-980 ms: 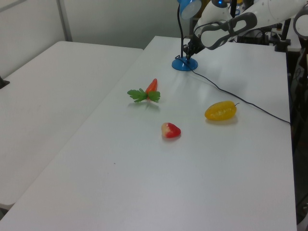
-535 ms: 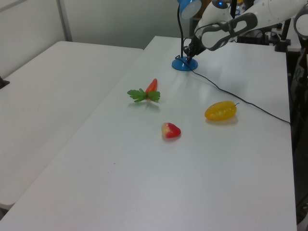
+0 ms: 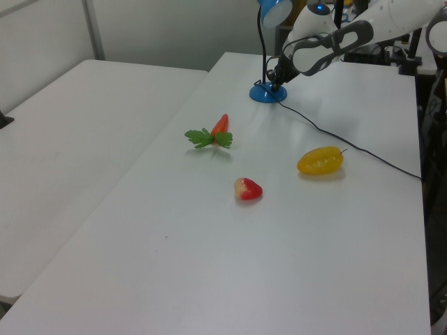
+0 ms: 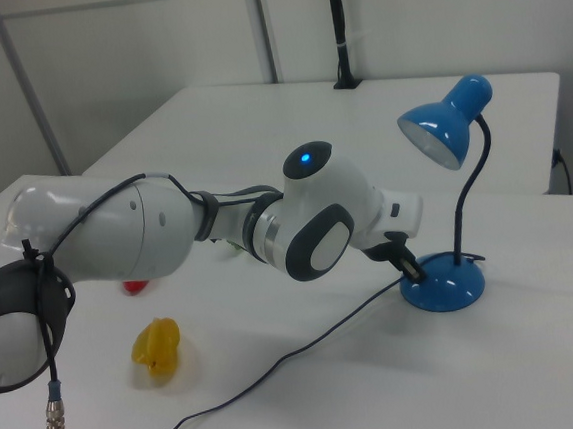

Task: Turn on desk lamp
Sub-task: 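Press down on the lamp base switch with the gripper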

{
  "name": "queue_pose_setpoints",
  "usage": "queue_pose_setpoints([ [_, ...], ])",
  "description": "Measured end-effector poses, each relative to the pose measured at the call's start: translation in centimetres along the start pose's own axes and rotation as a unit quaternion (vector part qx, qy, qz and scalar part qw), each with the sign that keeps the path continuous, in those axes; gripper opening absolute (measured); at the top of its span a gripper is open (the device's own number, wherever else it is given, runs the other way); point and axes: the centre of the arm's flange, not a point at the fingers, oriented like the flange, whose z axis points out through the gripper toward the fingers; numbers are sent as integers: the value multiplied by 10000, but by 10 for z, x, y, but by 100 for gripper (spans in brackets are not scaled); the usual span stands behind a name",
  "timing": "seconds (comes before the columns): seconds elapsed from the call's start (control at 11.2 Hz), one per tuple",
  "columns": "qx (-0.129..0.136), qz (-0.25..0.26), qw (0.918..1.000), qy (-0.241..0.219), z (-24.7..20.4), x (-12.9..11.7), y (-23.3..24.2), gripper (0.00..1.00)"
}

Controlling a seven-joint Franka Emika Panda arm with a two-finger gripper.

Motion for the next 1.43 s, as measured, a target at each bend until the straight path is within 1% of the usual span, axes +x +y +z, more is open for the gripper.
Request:
queue_pose_setpoints([
  [0.53, -8, 1, 10000, -19, 0, 1, 0, 1],
  [0.89, -169, 14, 9990, -407, 2, 14, -1, 1],
  [1.43, -219, 67, 9985, -489, 4, 21, 6, 1],
])
